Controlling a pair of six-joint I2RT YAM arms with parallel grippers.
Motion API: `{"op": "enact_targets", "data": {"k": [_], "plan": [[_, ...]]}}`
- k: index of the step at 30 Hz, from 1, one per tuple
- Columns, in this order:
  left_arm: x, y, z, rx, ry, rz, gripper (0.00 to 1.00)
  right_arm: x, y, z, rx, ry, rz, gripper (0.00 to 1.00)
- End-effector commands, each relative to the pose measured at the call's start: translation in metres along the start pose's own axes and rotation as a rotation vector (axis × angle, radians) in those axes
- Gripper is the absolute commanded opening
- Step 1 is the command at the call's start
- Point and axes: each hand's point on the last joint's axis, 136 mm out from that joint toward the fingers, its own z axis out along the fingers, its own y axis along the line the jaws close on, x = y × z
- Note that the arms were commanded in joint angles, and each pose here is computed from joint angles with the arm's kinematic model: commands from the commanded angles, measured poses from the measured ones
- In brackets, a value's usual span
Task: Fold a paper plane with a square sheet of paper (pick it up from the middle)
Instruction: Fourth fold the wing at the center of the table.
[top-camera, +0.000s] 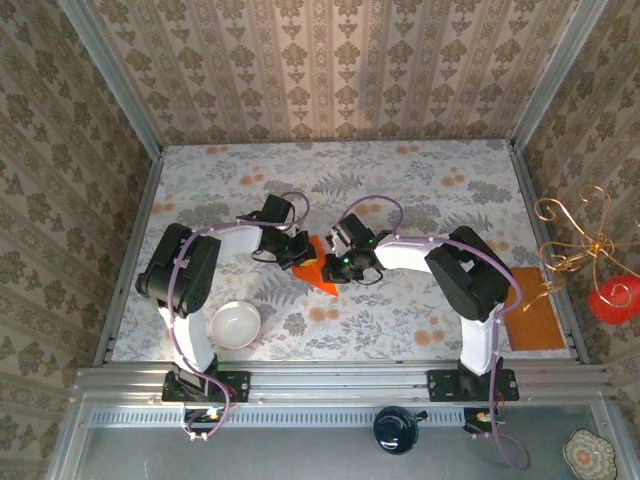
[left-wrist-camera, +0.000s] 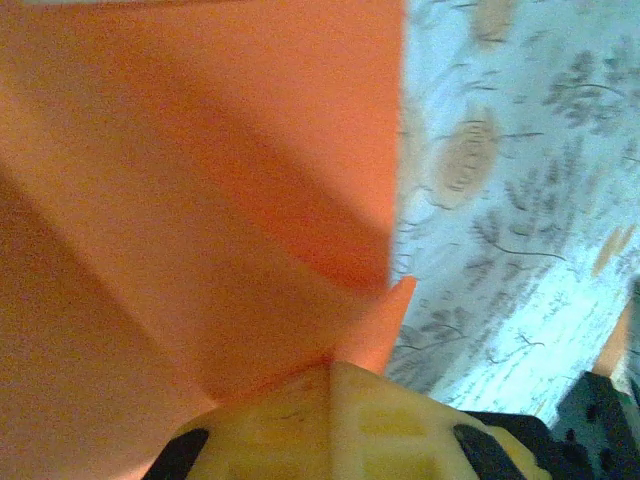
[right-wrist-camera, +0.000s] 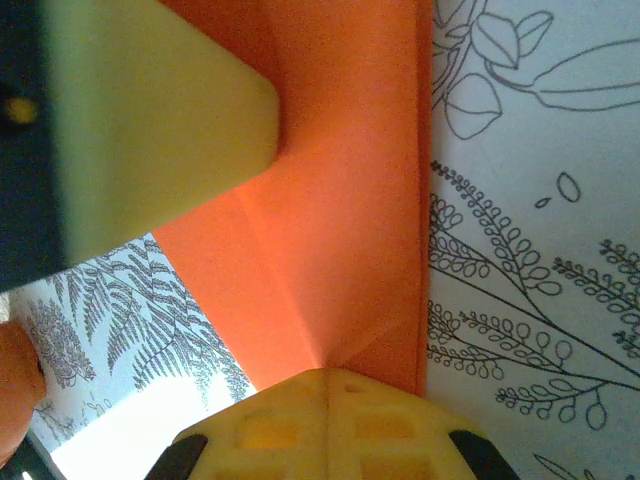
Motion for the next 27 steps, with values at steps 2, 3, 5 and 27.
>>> {"op": "enact_targets", "data": {"k": [2, 3, 5, 27], "plan": [[0.016, -0.017, -0.001, 0.08, 0.008, 0.109, 0.07, 0.035, -0.044, 0.014, 0.16, 0.12, 0.074, 0.0], [0.019, -0.015, 0.002, 0.08, 0.013, 0.112, 0.07, 0.035, -0.044, 0.014, 0.162, 0.121, 0.076, 0.0], [0.027, -0.014, 0.007, 0.097, 0.04, 0.111, 0.07, 0.035, -0.044, 0.013, 0.161, 0.122, 0.076, 0.0], [-0.011, 0.044, 0.01, -0.003, -0.012, 0.08, 0.07, 0.074, -0.092, 0.012, 0.329, 0.232, 0.142, 0.0]]}}
